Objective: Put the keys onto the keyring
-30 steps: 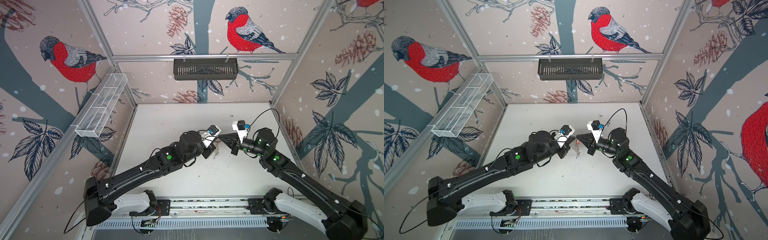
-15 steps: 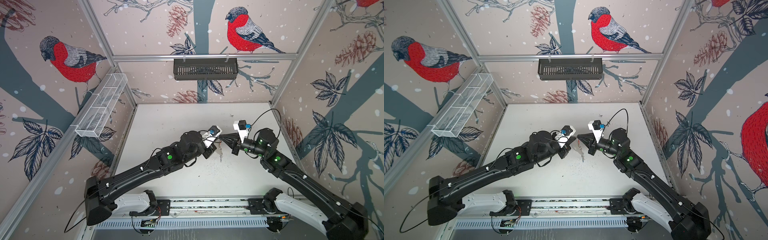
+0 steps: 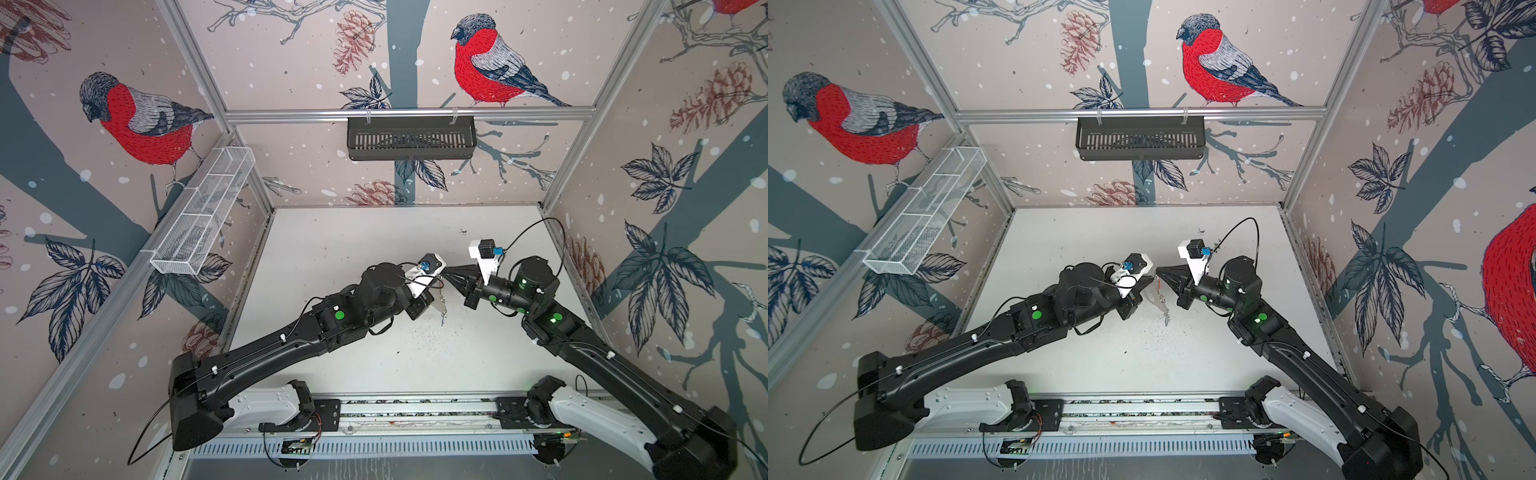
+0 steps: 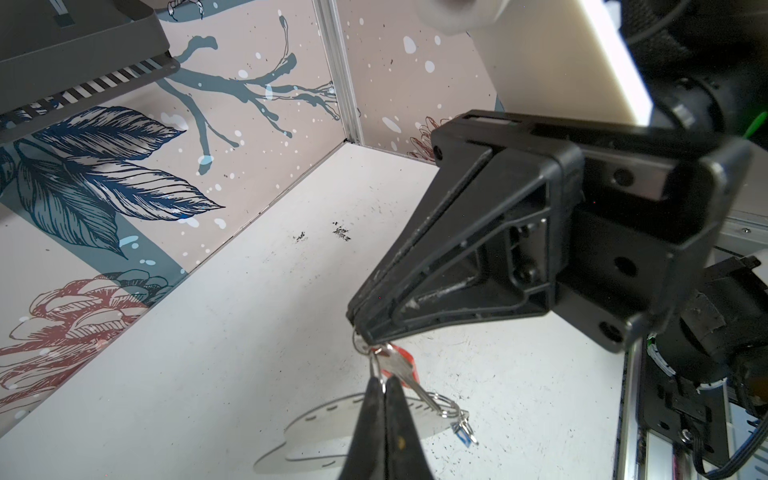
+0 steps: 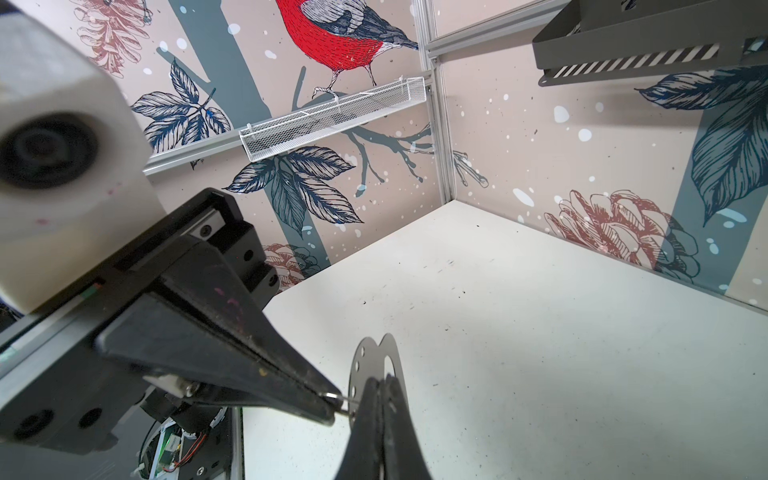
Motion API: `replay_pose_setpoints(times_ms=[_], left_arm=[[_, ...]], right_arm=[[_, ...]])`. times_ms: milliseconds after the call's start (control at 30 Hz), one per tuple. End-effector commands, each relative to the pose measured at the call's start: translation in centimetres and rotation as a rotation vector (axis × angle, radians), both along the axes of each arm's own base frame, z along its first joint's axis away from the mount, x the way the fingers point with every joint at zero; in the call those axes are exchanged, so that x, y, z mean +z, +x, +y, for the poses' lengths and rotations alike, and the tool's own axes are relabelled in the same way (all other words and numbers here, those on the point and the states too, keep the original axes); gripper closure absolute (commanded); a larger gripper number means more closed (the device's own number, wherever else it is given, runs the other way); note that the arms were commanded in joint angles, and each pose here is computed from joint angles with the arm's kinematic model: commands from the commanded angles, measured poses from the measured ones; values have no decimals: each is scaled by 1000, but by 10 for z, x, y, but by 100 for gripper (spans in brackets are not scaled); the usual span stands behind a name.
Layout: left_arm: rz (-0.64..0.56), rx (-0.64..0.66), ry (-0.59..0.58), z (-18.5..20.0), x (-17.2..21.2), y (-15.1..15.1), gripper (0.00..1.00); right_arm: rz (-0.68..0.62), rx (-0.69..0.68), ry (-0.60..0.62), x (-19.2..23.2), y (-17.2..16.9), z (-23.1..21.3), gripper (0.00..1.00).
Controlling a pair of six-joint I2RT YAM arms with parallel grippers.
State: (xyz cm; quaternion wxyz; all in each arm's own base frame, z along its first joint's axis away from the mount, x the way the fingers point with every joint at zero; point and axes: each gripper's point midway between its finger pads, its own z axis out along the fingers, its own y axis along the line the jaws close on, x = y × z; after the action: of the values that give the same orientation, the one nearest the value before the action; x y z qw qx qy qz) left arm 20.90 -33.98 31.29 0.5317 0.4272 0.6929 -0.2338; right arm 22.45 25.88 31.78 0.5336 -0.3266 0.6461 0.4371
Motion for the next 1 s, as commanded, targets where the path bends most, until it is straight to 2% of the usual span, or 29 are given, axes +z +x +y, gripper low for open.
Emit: replay_pose_setpoints(times_ms=[0, 467, 967], left_arm=[[-14, -65, -45, -5, 11, -12, 100], [-96, 52, -134, 14, 33, 0, 100], [-137, 75, -166, 18, 36, 4, 100]], right_arm=[[-14, -90, 8, 4, 16, -7, 100], [27, -15, -31, -11, 3, 0, 100], [56, 47, -61, -20, -2, 10, 100]])
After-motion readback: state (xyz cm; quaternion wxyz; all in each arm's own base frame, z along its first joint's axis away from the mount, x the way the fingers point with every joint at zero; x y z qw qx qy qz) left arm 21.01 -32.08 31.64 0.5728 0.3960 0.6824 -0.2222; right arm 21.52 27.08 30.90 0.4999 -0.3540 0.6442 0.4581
